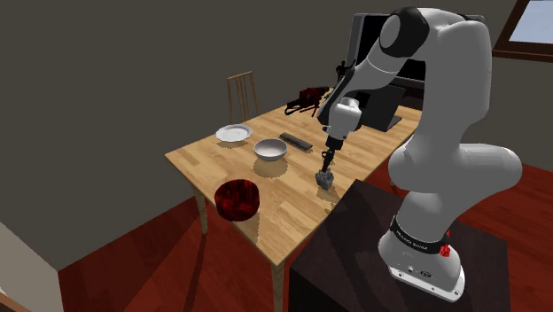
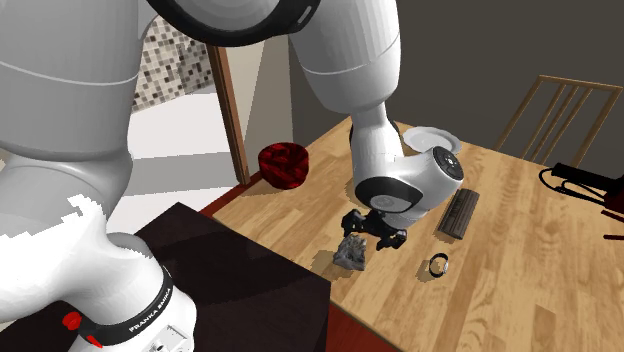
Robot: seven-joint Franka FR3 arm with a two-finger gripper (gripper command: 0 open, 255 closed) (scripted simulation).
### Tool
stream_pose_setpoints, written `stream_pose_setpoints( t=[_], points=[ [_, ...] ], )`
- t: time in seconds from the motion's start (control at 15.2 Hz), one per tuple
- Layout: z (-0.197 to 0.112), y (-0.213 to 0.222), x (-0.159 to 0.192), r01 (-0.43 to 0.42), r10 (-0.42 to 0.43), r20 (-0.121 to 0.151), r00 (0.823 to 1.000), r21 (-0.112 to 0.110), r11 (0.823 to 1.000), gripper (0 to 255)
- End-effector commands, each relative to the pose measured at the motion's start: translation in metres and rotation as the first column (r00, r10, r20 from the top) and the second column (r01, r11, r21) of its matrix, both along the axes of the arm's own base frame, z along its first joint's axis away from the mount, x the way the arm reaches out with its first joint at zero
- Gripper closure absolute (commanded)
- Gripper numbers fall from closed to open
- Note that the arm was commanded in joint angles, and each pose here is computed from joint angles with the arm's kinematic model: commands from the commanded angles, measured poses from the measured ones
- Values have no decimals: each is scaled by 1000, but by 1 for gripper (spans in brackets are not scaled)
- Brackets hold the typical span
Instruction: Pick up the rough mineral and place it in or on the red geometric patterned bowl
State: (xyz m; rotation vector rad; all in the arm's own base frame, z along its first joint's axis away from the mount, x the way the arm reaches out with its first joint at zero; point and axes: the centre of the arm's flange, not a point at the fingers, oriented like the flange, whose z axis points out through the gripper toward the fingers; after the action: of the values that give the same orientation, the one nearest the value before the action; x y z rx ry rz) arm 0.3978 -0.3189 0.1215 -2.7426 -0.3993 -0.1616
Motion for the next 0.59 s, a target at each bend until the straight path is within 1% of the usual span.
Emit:
stream_pose_setpoints(
  t=[0.0,0.07,0.53],
  points=[
    [0,0,0,0,0,0,1000,0,1000,0],
    [0,0,0,0,0,0,1000,0,1000,255],
    [0,0,0,0,0,0,1000,0,1000,255]
  ],
)
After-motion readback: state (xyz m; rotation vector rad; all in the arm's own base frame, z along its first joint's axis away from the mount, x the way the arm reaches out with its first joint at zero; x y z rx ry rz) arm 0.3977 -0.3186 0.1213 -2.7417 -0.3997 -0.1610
